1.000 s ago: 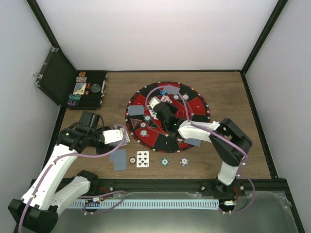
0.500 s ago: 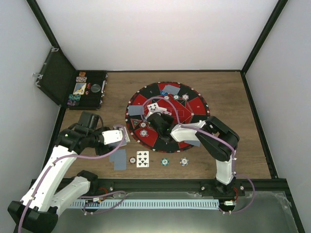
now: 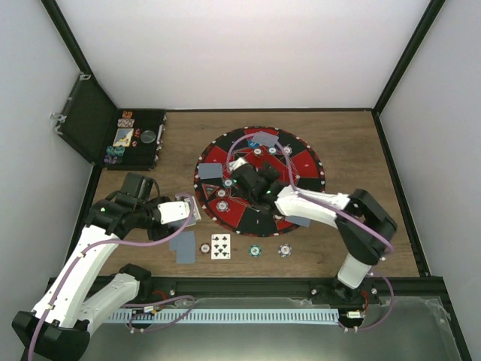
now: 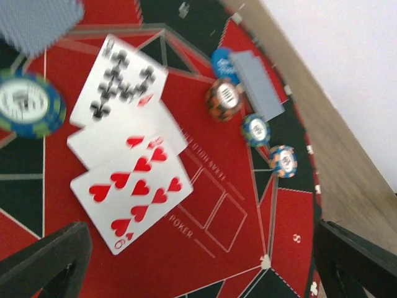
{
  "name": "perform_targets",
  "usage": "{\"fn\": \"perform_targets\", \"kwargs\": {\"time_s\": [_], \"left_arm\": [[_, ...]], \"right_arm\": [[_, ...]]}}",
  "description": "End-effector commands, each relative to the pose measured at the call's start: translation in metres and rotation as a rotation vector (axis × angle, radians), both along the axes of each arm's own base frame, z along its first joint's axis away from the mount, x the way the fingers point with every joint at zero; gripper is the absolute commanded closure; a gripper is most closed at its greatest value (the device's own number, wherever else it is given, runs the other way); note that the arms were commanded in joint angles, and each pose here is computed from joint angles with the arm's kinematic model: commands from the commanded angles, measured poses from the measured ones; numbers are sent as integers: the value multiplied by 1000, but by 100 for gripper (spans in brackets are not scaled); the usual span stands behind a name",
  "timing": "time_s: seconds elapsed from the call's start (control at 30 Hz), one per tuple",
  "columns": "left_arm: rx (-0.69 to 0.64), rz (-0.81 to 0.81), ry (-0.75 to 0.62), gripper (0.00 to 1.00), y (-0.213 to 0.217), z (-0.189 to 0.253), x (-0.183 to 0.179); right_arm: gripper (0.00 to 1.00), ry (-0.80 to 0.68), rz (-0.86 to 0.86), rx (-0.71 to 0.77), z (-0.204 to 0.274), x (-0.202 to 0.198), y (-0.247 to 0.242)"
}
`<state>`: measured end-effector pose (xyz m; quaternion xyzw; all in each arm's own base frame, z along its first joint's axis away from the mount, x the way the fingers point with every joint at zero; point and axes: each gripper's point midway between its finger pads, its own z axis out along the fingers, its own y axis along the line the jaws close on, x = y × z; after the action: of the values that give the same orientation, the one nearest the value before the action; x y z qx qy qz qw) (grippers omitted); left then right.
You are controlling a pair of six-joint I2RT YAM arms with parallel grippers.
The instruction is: Distribute texas hold em gaming equipment
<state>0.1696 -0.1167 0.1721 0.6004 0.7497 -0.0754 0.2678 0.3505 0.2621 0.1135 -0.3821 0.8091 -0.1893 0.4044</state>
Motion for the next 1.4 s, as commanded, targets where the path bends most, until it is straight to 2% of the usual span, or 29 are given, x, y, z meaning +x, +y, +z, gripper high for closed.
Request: {"fn": "perform_targets", "kwargs": {"time_s": [0.0, 0.07, 0.13, 0.2, 0.37, 0.47, 0.6, 0.73, 0.97, 1.37], "left_arm": [[-26, -8, -34, 96, -4, 12, 3], [-26, -7, -36, 96, -3, 12, 4], [-26, -6, -37, 96, -3, 12, 4], [-27, -6, -40, 96, -4, 13, 5], [-36, -11, -42, 96, -6, 16, 6], [-48, -12, -45, 96, -8, 18, 7], [-50, -12, -43, 96, -8, 18, 8], [-47, -16, -49, 96, -8, 17, 7], [-47, -14, -42, 96, -8, 16, 8], [-44, -13, -41, 96, -8, 14, 9]], "right_arm": [[0, -130, -125, 370, 93, 5, 2], [0, -93, -170, 634, 127, 7, -4], [0, 84, -127, 909, 144, 3, 1], [0, 276, -3, 1101, 157, -16, 20], [0, 650, 116, 1278, 155, -59, 61], [2, 852, 113, 1298, 132, -86, 85], [7, 996, 145, 1269, 115, -121, 117], [12, 1110, 190, 1305, 111, -143, 138], [24, 1188, 218, 1351, 112, -151, 156], [28, 1282, 250, 1313, 97, -169, 189]]}}
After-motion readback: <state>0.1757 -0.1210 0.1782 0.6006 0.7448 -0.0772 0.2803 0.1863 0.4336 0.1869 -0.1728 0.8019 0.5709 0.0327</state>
